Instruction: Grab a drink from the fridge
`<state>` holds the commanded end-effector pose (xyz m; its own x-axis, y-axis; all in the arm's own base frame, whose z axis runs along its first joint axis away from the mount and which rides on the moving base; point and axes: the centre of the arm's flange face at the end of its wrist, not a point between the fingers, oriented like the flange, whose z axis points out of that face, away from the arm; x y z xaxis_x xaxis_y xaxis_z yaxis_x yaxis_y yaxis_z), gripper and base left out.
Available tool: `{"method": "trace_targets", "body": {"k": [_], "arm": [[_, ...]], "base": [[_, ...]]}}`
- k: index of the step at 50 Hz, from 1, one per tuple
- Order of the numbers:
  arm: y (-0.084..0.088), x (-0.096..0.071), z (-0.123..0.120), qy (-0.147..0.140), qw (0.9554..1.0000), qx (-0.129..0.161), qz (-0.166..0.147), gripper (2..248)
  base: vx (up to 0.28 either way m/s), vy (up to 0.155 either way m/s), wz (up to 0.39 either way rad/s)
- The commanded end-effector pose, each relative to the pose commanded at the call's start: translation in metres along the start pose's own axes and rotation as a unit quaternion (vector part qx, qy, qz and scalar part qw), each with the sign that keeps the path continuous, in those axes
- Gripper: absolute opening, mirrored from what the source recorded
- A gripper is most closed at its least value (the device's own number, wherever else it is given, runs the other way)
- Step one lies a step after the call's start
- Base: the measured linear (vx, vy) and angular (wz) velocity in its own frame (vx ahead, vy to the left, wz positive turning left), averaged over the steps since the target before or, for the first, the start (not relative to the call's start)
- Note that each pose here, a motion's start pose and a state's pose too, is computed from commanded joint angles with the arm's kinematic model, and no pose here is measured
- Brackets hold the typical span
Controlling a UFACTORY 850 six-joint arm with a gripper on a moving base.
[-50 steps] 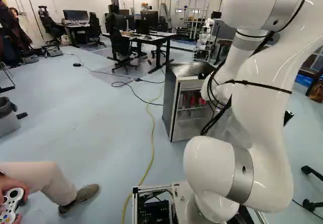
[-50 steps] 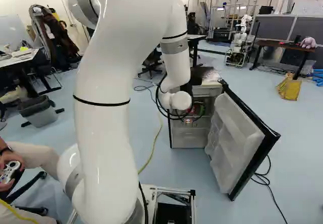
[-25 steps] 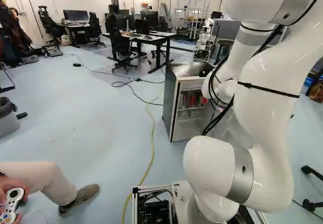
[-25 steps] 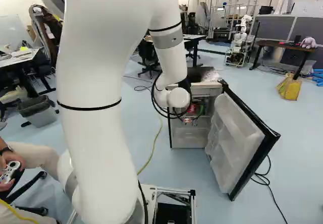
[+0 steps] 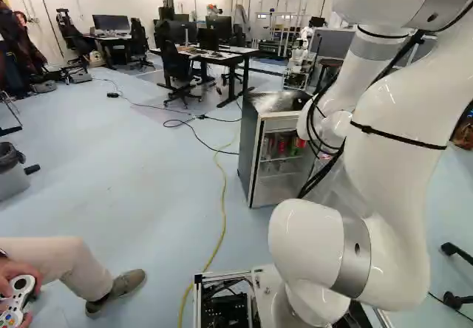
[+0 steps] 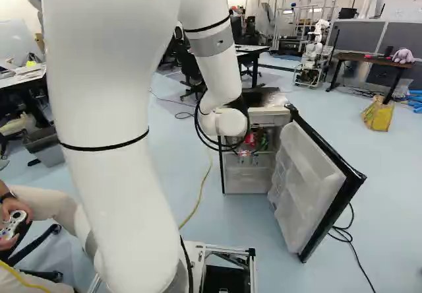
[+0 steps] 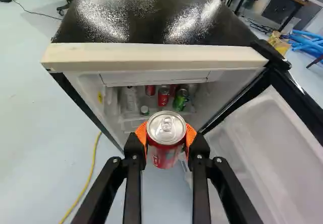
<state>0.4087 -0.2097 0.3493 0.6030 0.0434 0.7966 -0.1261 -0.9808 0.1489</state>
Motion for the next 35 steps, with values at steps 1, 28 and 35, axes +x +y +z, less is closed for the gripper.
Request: {"method": "trace_targets", "body": {"k": [1,28,35], "arm": [[0.0,0.001,-0.001,0.001,1.0,0.0,0.0,93],[0.002,0.029,-0.013,0.03,0.9995,-0.007,-0.011,93],[0.002,0.036,-0.015,0.038,0.9991,-0.009,-0.014,93]], "base": [[0.0,0.0,0.0],[0.0,0.0,0.0],[0.0,0.0,0.0]]}}
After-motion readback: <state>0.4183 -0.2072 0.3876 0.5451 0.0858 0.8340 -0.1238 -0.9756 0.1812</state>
